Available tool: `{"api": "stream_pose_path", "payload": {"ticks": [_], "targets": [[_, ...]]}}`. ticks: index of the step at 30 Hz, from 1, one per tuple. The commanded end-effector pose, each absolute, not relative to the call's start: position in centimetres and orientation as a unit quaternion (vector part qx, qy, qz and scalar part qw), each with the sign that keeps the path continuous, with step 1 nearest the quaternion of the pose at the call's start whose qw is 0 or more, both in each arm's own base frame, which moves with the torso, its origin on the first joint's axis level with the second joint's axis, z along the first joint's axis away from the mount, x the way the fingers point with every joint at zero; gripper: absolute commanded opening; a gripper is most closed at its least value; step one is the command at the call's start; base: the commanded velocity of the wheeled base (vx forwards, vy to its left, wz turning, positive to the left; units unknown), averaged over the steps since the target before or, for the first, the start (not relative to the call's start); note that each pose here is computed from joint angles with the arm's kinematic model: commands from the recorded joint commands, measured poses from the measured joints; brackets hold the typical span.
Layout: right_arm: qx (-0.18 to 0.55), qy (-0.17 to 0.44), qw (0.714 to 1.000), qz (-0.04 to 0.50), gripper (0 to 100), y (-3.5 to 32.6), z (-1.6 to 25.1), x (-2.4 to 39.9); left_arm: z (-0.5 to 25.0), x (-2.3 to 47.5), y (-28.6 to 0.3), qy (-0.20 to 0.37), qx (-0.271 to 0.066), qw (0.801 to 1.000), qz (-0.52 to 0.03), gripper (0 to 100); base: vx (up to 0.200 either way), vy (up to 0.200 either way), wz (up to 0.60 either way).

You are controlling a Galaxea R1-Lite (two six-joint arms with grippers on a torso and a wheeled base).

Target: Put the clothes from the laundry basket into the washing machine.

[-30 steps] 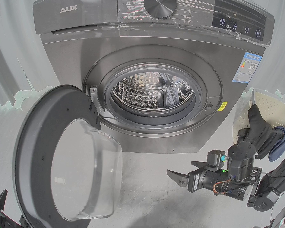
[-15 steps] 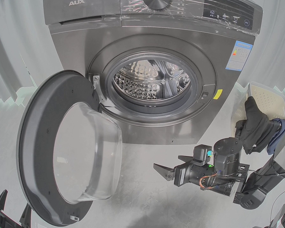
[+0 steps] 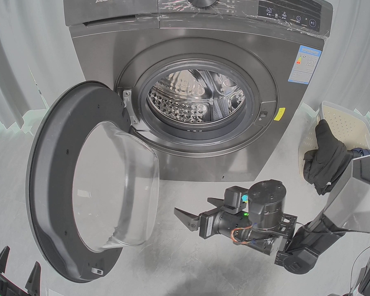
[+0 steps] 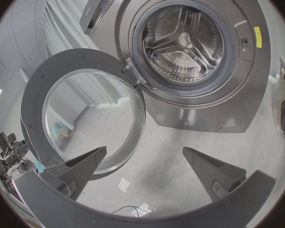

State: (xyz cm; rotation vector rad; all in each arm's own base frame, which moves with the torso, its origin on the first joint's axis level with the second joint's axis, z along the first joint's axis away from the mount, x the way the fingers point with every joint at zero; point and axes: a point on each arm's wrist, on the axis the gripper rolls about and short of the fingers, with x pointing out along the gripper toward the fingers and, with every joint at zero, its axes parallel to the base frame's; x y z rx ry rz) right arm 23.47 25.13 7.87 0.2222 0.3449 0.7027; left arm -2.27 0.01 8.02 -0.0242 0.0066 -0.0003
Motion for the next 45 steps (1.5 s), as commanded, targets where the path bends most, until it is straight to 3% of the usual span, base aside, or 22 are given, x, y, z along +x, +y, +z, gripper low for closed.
{"api": "stream_pose_path", "payload": {"ticks": [1,10,18,27,36,45], "targets": [[0.105,0.17,0.911,0.361,100,27.8,6.5,23.7,7.6,-2.3,0.0,0.002,-0.013,1.0,0.0,100,0.0,0.0,0.0],[0.114,0.15,0.905,0.381,100,32.0,4.3,25.1,7.6,-2.3,0.0,0.002,-0.012,1.0,0.001,100,0.0,0.0,0.0],[0.141,0.101,0.904,0.391,100,33.2,5.7,25.8,7.6,-2.3,0.0,0.002,-0.012,1.0,0.001,100,0.0,0.0,0.0],[0.145,0.092,0.904,0.392,100,33.8,6.4,26.5,7.6,-2.3,0.0,0.002,-0.012,1.0,0.001,100,0.0,0.0,0.0],[0.13,0.115,0.909,0.379,100,37.0,4.5,27.3,7.6,-2.3,0.0,0.002,-0.012,1.0,0.001,100,0.0,0.0,0.0],[0.152,0.078,0.911,0.374,100,38.7,4.4,28.2,7.6,-2.3,0.0,0.002,-0.013,1.0,-0.001,100,0.0,0.0,0.0]]}}
